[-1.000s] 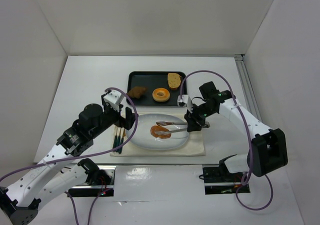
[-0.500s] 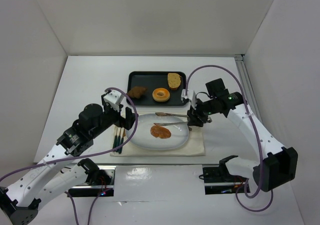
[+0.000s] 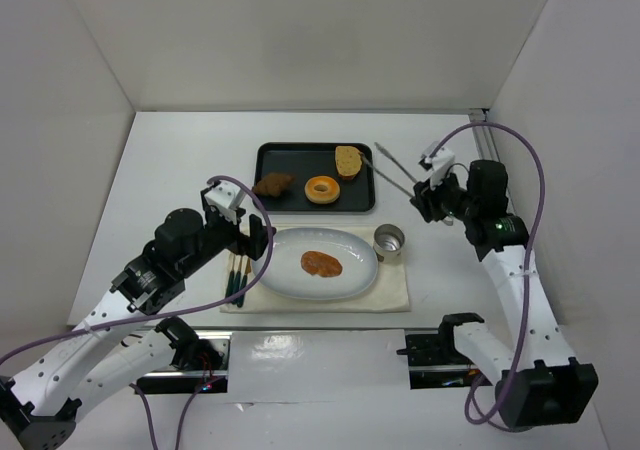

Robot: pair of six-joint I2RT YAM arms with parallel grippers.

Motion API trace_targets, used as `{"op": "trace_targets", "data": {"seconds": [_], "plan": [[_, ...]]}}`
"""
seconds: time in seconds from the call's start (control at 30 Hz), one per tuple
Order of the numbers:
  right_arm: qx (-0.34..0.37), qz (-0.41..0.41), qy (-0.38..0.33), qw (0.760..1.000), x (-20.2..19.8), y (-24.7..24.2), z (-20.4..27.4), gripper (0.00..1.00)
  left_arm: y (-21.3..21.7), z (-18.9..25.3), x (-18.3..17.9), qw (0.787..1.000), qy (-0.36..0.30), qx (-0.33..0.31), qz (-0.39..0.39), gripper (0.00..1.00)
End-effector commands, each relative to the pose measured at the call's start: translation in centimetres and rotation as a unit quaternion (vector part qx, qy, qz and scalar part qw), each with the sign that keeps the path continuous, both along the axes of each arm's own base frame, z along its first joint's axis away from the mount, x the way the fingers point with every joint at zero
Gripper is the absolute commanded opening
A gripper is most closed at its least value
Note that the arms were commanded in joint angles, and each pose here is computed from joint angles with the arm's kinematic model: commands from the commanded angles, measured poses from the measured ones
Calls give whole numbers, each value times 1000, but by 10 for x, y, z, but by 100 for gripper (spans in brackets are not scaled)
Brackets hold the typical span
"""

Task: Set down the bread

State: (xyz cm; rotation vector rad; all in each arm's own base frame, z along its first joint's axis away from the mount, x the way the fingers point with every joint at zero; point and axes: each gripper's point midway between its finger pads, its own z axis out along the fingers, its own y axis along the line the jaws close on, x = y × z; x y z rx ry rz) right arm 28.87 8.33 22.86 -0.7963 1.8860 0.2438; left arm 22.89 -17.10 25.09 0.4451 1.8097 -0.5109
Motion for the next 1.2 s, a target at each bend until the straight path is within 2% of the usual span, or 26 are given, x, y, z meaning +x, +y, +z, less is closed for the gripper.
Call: {"op": "trace_targets", "data": {"seconds": [0.0,0.17,0.33,0.7,0.8,0.9,1.0,1.13,1.17], "plan": [[47,-121,-35,991,36,-43,7,51,0,11,3,1000,-27,-10,2,100],[68,-215,8,974,49,-93,-38,50,0,11,3,1000,-27,-10,2,100],[53,-274,80,957,64,-113,-90,50,-1,8,4,1000,-23,-7,2,100],[22,-334,164,928,74,-136,-150,52,-1,2,6,1000,-16,-1,6,100],[5,-331,192,924,71,-138,-165,56,-1,-1,7,1000,-15,6,5,100],[-2,-328,212,921,67,-138,-174,63,-1,-1,7,1000,-15,6,5,100],[-5,-321,229,919,64,-136,-182,65,0,-1,8,1000,-16,7,9,100],[-5,-317,245,916,59,-133,-187,73,0,-1,8,1000,-16,7,9,100],[-2,-313,245,917,59,-132,-187,79,2,-1,9,1000,-16,8,14,100]]}}
